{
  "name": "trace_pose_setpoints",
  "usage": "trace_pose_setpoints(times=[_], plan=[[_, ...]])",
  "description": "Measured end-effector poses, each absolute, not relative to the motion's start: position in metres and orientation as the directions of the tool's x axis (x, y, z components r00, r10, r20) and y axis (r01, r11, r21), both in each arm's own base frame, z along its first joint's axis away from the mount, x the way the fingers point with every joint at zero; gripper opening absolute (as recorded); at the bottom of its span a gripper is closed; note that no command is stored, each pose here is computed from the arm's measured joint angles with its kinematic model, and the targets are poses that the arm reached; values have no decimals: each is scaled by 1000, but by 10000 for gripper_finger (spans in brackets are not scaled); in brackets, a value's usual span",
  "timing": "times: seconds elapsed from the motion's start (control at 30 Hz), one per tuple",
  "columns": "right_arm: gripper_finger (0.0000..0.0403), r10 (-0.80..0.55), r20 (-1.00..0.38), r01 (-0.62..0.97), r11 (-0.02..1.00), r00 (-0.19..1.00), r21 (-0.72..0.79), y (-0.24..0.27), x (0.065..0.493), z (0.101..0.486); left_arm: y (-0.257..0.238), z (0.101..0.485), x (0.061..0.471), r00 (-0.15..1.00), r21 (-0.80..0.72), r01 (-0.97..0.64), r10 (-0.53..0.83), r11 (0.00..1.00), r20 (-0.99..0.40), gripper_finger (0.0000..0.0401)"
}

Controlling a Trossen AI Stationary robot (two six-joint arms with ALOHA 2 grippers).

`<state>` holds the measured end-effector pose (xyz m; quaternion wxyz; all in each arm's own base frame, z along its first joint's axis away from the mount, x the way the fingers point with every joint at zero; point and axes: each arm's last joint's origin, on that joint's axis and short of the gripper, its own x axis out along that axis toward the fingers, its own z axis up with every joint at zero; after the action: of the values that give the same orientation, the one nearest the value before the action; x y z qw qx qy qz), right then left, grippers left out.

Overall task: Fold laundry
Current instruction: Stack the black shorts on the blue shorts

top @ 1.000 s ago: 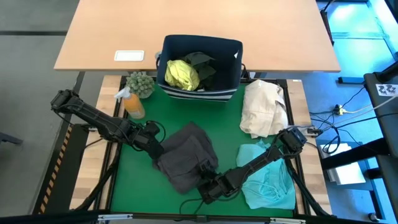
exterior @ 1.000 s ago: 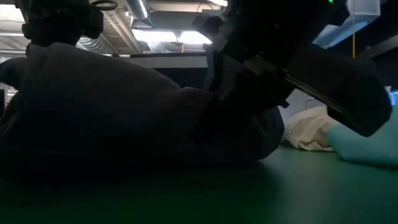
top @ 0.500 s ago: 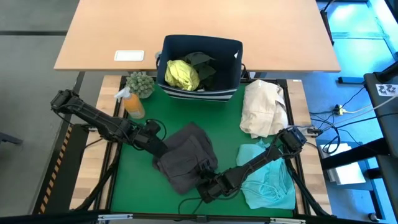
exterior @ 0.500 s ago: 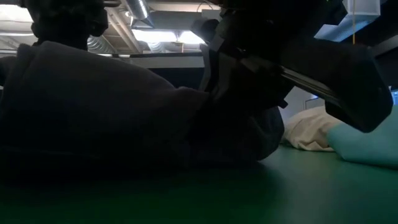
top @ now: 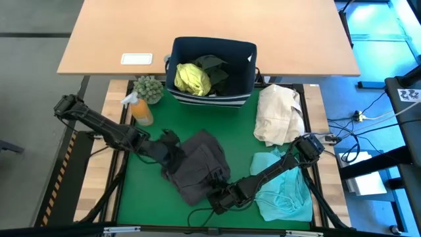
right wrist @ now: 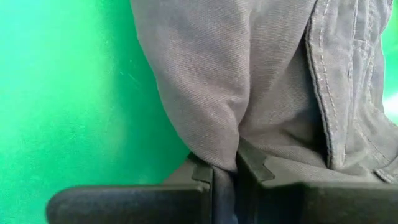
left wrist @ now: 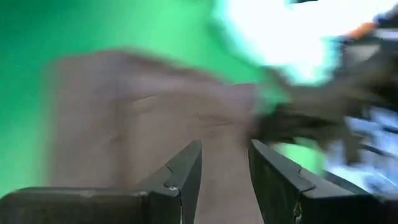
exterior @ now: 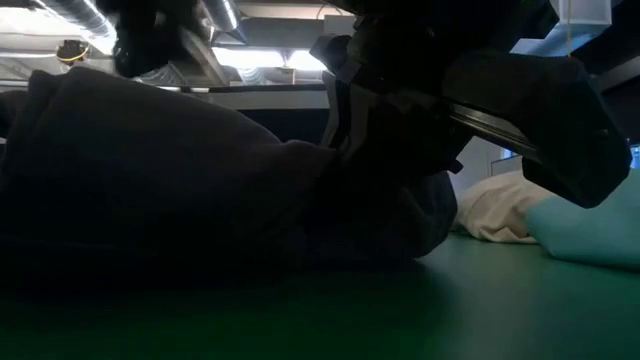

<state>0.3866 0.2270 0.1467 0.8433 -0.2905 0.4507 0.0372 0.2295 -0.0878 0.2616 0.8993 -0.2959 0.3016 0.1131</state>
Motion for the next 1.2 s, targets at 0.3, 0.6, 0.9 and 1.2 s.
trace_pose_setpoints(times=[0.3,0.6,0.9,1.2], plan=[[27,-231,-765,-304,820,601,-485,226,387,147,-121,290,234,892,-514,87,-296,854,-341,126],[27,-232,-765,-297,824,601,-483,226,387,147,-132,285,233,906,-404,81,-236,911,-351,126],[27,-234,-764,-294,824,602,-484,226,387,147,-166,259,232,844,-236,194,-284,952,-454,126],[27,-235,-764,-277,835,601,-475,226,387,147,-214,297,220,814,57,125,-69,991,-576,126]])
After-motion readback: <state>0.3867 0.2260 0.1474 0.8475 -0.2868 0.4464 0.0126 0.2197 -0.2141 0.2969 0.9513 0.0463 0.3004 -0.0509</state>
